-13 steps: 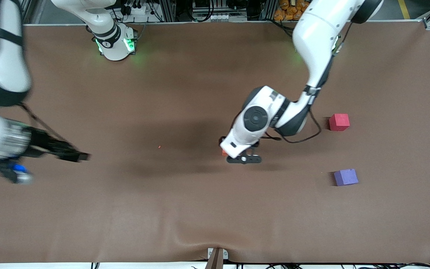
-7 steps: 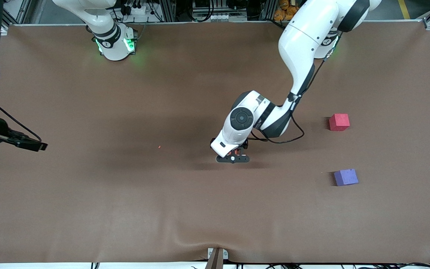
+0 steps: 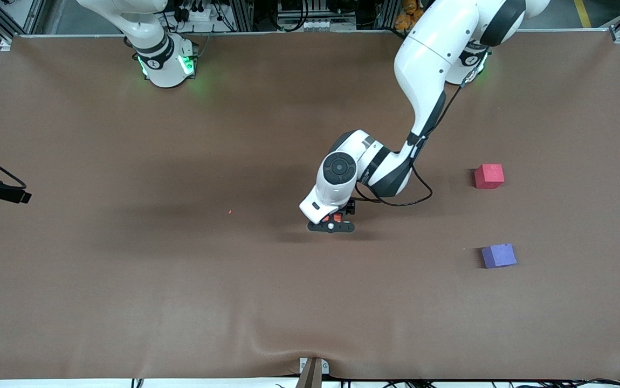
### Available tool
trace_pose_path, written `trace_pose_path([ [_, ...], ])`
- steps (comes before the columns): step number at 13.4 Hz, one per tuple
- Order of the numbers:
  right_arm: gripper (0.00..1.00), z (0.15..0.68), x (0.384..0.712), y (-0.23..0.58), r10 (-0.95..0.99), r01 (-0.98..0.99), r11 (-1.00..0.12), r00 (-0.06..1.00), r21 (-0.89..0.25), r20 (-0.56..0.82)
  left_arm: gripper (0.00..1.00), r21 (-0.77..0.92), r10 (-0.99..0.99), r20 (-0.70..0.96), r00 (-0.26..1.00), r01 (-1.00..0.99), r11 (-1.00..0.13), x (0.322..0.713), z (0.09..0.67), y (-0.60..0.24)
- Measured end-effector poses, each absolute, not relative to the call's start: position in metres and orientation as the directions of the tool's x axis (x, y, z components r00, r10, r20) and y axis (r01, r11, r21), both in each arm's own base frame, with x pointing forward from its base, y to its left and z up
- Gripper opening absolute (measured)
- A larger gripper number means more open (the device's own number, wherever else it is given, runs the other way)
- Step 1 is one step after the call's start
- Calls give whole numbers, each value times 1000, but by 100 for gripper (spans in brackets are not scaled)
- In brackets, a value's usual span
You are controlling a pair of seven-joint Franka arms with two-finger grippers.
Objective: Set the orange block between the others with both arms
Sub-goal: 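Carry the orange cube with the left gripper toward the pink cube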
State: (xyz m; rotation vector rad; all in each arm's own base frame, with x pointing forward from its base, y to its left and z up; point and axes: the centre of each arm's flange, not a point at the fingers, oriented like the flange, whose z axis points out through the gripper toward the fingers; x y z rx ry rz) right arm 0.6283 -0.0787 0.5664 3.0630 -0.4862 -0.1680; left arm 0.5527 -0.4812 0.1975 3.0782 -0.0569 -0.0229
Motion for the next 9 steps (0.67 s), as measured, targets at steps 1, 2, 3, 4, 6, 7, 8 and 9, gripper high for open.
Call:
trace_pose_path([
  [1,100,570,625,-70,-296,-292,-955,948,49,-112,100,61,-37,-16,999,-36,-997,553,195,-481],
  [2,100,576,621,-58,-275,-271,-961,954,44,-121,93,60,-37,-17,999,-36,-998,552,194,-481],
  [3,100,584,617,-44,-251,-248,-968,960,39,-125,93,60,-37,-18,999,-36,-998,552,193,-481],
  [4,100,593,611,-32,-233,-230,-973,965,34,-122,87,60,-37,-18,999,-36,-998,552,193,-481],
  [6,100,607,599,-20,-213,-211,-977,970,31,-118,63,60,-28,-17,999,-27,-998,553,194,-481],
  [7,100,609,593,-19,-213,-210,-977,970,32,-120,59,61,-15,-16,1000,-14,-998,553,195,-481],
  [8,100,608,588,-20,-214,-212,-977,969,34,-125,59,61,-2,-17,1000,-1,-998,553,195,-481],
  [9,100,606,584,-21,-216,-213,-976,967,36,-134,59,61,8,-16,1000,9,-998,554,195,-481],
])
